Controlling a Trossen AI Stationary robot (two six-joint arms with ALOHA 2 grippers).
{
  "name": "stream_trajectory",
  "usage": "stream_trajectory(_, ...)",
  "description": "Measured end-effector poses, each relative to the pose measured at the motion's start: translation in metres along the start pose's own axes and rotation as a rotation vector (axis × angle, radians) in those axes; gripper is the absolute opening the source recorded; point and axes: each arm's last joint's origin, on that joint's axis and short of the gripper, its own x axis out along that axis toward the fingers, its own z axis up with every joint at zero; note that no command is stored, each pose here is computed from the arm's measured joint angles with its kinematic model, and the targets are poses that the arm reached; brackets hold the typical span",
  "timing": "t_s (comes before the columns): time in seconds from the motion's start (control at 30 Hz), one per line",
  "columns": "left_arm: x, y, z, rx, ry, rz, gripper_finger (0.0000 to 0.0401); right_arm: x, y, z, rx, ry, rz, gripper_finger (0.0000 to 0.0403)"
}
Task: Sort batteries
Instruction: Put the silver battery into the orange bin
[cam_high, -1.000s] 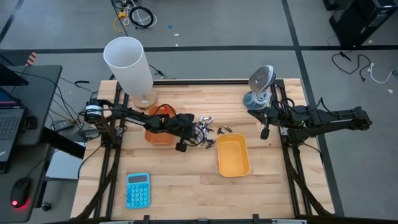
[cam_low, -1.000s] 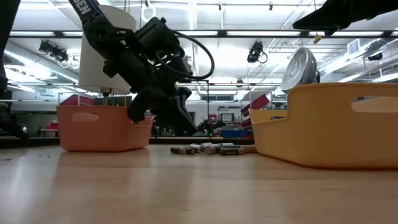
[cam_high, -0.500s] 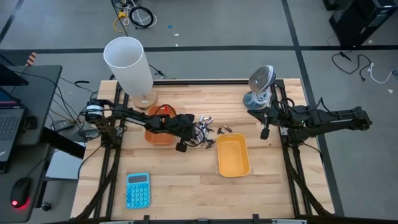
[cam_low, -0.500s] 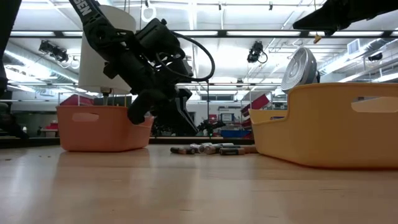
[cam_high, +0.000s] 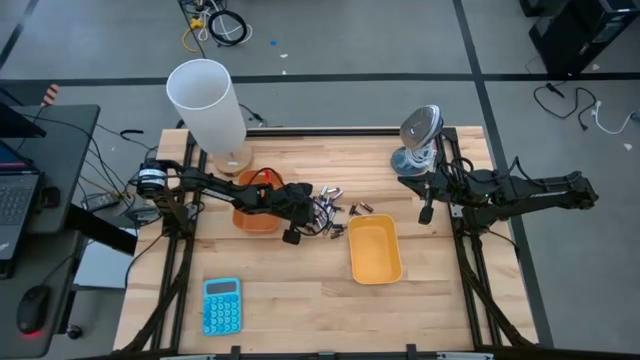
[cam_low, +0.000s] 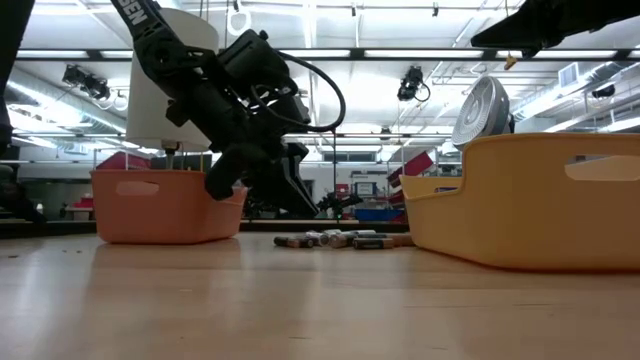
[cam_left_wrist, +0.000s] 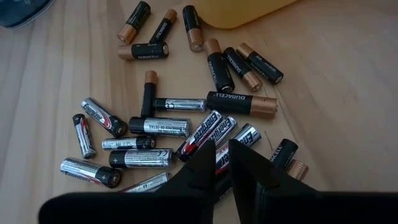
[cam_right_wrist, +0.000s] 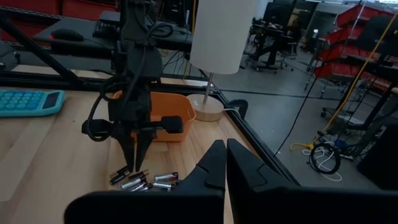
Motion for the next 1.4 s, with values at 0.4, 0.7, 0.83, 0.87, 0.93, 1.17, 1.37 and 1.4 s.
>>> stream_trajectory(0.4,0.0001,0.0004,-0.0002,0.000,0.006,0.015,0.0091,0.0000,0.0000,0.0000,0.000,0.000,0.000,0.0003)
stream_trajectory(0.7,0.0001,0.0004,-0.0002,-0.004,0.006,0.015,0.0108,0.0000,0.0000,0.0000,0.001,0.000,0.000,0.0003)
stream_trajectory(0.83,0.0001,0.0007,0.0003,-0.046,0.001,0.017,0.0108,0.0000,0.0000,0.0000,0.001,0.000,0.000,0.0003)
stream_trajectory(0.87,0.0001,0.0006,0.0003,-0.048,0.001,0.017,0.0108,0.0000,0.0000,0.0000,0.001,0.000,0.000,0.0003)
stream_trajectory(0.93,0.0002,0.0003,0.0003,-0.048,0.002,0.016,0.0108,0.0000,0.0000,0.0000,0.001,0.000,0.000,0.0003)
stream_trajectory(1.17,0.0002,0.0005,0.0008,-0.147,0.000,0.032,0.0108,0.0000,0.0000,0.0000,0.004,0.000,0.000,0.0003)
stream_trajectory(1.37,0.0003,-0.0006,0.0012,-0.151,0.001,0.030,0.0108,0.0000,0.0000,0.0001,0.004,-0.001,0.000,0.0003)
stream_trajectory(1.4,0.0003,-0.0006,0.0013,-0.151,0.000,0.033,0.0108,0.0000,0.0000,0.0001,0.004,-0.001,0.000,0.0003)
